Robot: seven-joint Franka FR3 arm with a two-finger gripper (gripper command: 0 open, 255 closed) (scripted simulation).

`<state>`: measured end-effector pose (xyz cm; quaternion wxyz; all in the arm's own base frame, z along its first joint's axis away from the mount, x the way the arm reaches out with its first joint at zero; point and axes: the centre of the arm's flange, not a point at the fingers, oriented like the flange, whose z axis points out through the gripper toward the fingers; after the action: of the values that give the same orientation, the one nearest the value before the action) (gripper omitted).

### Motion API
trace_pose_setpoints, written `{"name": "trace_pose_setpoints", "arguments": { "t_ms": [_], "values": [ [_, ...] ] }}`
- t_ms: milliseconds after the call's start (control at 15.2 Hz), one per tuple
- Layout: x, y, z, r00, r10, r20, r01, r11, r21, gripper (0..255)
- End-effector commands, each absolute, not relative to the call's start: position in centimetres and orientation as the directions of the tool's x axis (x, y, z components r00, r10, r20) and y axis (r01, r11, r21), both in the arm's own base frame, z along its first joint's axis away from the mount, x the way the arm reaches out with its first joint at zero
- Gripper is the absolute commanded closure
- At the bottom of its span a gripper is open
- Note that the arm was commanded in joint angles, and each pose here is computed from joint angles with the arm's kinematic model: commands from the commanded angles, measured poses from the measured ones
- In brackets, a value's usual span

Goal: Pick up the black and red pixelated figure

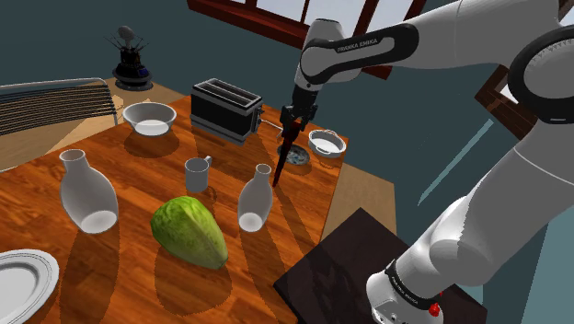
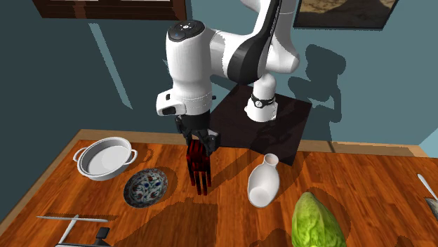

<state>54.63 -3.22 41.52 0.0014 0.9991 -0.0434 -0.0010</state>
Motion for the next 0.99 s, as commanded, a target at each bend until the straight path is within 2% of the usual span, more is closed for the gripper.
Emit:
{"name": "trace_pose_setpoints", "arguments": {
  "t_ms": [0, 396, 924],
  "values": [
    [54.6, -3.2, 41.5, 0.996, -0.087, -0.003, -0.087, -0.996, 0.003, 255],
    [54.7, -3.2, 41.5, 0.996, -0.087, -0.003, -0.087, -0.996, 0.003, 255],
    [54.6, -3.2, 45.7, 0.996, -0.087, -0.003, -0.087, -0.996, 0.003, 255]
  ]
}}
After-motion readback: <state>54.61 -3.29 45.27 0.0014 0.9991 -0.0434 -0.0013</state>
